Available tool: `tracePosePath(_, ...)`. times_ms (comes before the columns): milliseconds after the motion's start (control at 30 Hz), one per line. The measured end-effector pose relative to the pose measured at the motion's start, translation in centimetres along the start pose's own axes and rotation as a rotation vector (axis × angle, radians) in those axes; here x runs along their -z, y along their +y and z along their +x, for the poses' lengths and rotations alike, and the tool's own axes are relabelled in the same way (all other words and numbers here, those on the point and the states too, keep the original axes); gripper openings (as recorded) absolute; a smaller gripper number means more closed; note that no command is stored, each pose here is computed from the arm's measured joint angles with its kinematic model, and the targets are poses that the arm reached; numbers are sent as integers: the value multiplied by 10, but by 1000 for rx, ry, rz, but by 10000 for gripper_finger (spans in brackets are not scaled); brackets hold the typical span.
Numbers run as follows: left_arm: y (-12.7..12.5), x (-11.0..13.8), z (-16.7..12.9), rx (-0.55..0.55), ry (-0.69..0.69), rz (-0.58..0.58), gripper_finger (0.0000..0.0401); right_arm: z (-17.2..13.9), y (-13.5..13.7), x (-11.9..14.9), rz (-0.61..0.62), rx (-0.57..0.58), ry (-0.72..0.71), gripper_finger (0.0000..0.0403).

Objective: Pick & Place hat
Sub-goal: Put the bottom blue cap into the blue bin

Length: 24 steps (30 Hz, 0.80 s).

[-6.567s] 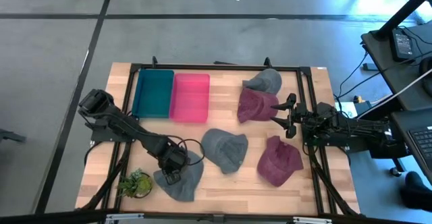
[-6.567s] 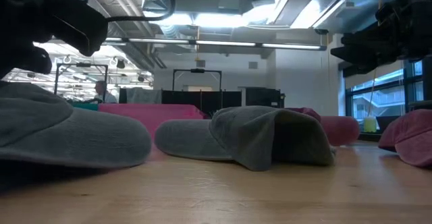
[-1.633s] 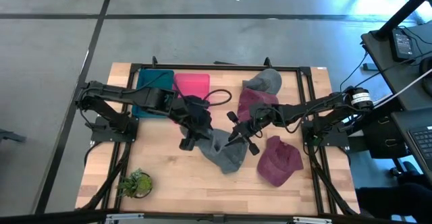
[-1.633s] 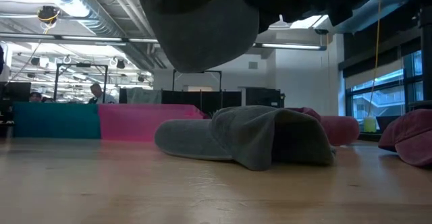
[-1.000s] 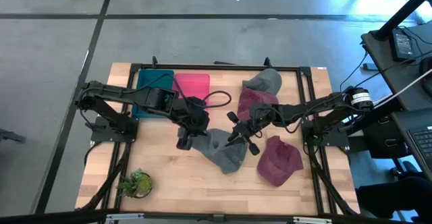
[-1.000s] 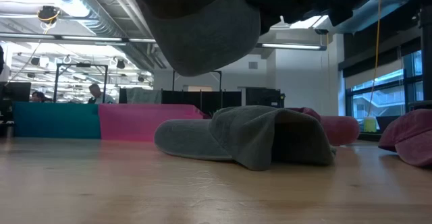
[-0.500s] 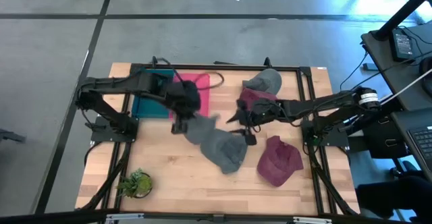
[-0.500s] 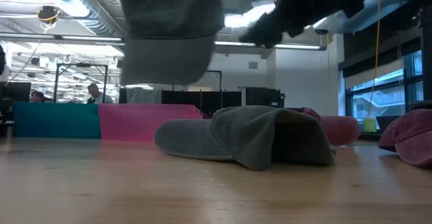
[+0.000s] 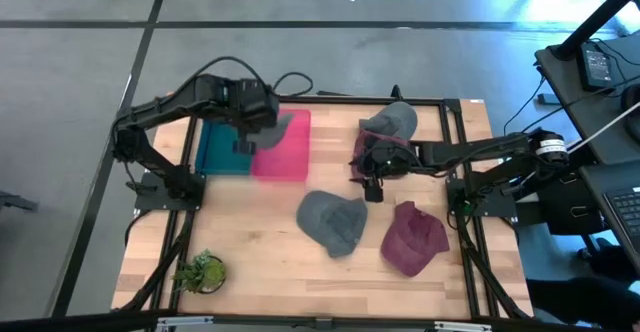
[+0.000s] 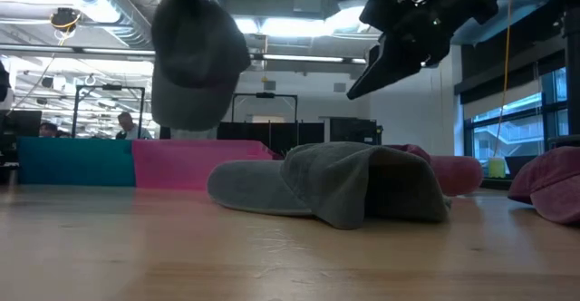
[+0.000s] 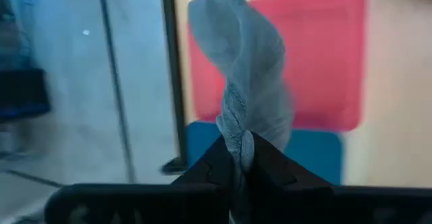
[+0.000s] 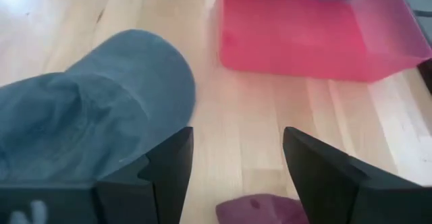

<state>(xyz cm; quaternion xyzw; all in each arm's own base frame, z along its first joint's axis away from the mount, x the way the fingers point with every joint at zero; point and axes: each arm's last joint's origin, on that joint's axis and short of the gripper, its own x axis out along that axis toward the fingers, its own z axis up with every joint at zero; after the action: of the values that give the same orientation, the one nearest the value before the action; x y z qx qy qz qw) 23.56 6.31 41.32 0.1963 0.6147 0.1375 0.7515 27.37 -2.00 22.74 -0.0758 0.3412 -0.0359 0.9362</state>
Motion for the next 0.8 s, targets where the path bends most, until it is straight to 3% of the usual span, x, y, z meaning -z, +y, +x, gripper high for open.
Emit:
tracePosePath(133,11,5,3,-60,44,39,21,2,0,1,4,0,7,227)
tracePosePath(367,18,25,1,-43,42,-65,21,5,1,11,14,0,24,227)
tracePosePath(800,-27,87,13,25,93,-76,22,7,-1,7,31,15,-52,227)
